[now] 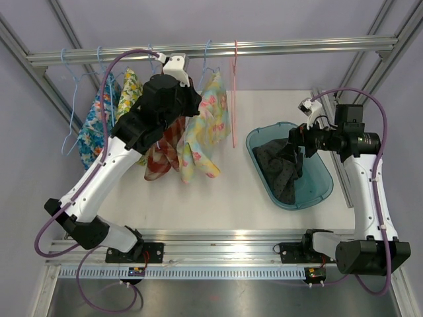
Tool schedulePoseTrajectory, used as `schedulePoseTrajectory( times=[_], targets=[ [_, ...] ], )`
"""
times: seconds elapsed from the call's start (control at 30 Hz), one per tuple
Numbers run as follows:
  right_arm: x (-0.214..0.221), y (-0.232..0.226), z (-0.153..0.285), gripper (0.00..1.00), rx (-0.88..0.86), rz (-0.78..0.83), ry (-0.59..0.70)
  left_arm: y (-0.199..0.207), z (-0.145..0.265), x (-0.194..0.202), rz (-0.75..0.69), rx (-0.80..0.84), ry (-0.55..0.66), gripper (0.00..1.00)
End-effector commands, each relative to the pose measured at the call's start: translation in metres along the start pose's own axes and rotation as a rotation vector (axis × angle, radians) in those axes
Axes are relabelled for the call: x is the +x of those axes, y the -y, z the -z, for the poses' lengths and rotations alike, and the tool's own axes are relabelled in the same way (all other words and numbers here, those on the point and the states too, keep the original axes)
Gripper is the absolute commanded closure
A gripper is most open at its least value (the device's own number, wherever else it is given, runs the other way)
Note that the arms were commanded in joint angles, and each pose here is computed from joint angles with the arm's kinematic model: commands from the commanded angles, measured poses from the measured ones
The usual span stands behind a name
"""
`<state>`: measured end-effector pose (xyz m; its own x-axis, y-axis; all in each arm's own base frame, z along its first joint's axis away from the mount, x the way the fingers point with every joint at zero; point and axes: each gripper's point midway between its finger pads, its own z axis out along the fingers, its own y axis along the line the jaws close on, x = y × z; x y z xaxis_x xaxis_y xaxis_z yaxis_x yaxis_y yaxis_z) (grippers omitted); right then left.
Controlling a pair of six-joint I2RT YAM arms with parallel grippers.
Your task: Remove the skirt from the hanger
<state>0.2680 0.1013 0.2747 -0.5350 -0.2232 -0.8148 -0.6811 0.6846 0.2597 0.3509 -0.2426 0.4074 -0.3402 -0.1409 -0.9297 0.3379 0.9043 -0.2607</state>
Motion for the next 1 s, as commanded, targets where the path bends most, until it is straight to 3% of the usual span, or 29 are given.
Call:
schedulePoseTrajectory(
  times=[0.0, 0.5, 0.8, 0.97],
  targets=[
    [-0.018, -0.014, 0.012, 0.00, -0.029, 0.043, 0.054, 0.021, 0.056, -0.100, 0.126, 0.130, 0.343, 1.00],
    [-0.031, -0.039, 0.021, 0.01, -0.137, 0.107, 0.098, 0.019, 0.077, -0.086, 0.181, 0.180, 0.362, 1.00],
    [-0.031, -0.100, 0.044, 0.01, -0.414, 0.270, 0.136, 0.019, 0.093, -0.054, 0.220, 0.232, 0.289, 1.00],
    [-0.015, -0.139, 0.037, 0.01, -0.550, 0.389, 0.059, 0.020, 0.114, -0.032, 0.319, 0.285, 0.249, 1.00]
  ],
)
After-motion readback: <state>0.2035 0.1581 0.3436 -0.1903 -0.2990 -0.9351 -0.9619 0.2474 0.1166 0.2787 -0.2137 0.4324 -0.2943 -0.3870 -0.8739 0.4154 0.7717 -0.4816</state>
